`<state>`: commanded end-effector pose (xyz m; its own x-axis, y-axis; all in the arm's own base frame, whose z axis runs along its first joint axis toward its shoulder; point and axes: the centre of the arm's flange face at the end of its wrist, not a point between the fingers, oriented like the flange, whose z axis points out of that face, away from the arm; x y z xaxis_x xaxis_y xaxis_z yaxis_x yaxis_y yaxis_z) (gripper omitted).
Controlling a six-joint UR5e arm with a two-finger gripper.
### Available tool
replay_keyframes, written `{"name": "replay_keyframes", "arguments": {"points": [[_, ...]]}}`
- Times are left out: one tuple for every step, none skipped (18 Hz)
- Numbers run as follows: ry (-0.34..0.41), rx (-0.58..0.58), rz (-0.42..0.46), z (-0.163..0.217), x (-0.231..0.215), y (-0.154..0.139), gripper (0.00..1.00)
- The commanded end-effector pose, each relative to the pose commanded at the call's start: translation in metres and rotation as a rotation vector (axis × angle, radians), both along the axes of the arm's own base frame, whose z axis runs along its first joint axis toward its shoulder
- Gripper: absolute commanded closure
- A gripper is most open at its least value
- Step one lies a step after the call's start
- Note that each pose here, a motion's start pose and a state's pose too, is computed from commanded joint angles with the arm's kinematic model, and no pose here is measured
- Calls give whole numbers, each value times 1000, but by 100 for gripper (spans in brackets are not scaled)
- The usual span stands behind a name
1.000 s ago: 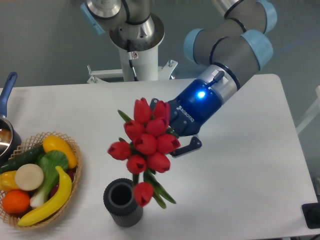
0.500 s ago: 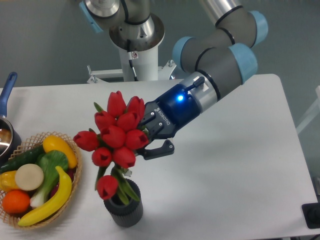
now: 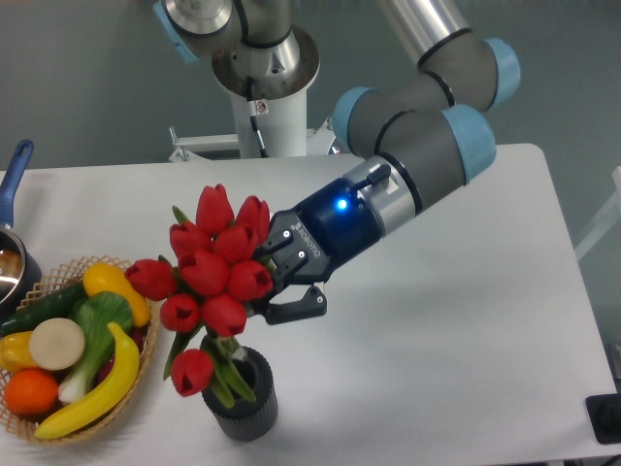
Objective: Insert the flowers into the vase
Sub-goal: 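Lower the tulip stems down into the vase opening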
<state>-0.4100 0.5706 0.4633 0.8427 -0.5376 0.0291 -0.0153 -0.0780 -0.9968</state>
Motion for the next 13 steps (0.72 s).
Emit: {"name": "replay_keyframes", "arguments": {"points": [[0,0,-3,-1,1,2,92],[-1,-1,-3,-2,1,2,92],[-5,-4,-5,-6,0,3,92],[-9,-6,-3,-9,-2,4,92],[-12,-9,-5,-12,-2,5,92],[-17,-12,-6,-17,-2,6,92],[-17,-13,-11,-21,1,8,91],[-12,-8,-15,-25,1,9,91],[-6,-6,-18,-27,3,10,90],[-7,-7,-19,-33,3,11,89],[-8,-8,-19,-36,2,11,89],[-10,-10,-20,-42,2,11,88],[-13,-12,-20,-48,1,12,88]]}}
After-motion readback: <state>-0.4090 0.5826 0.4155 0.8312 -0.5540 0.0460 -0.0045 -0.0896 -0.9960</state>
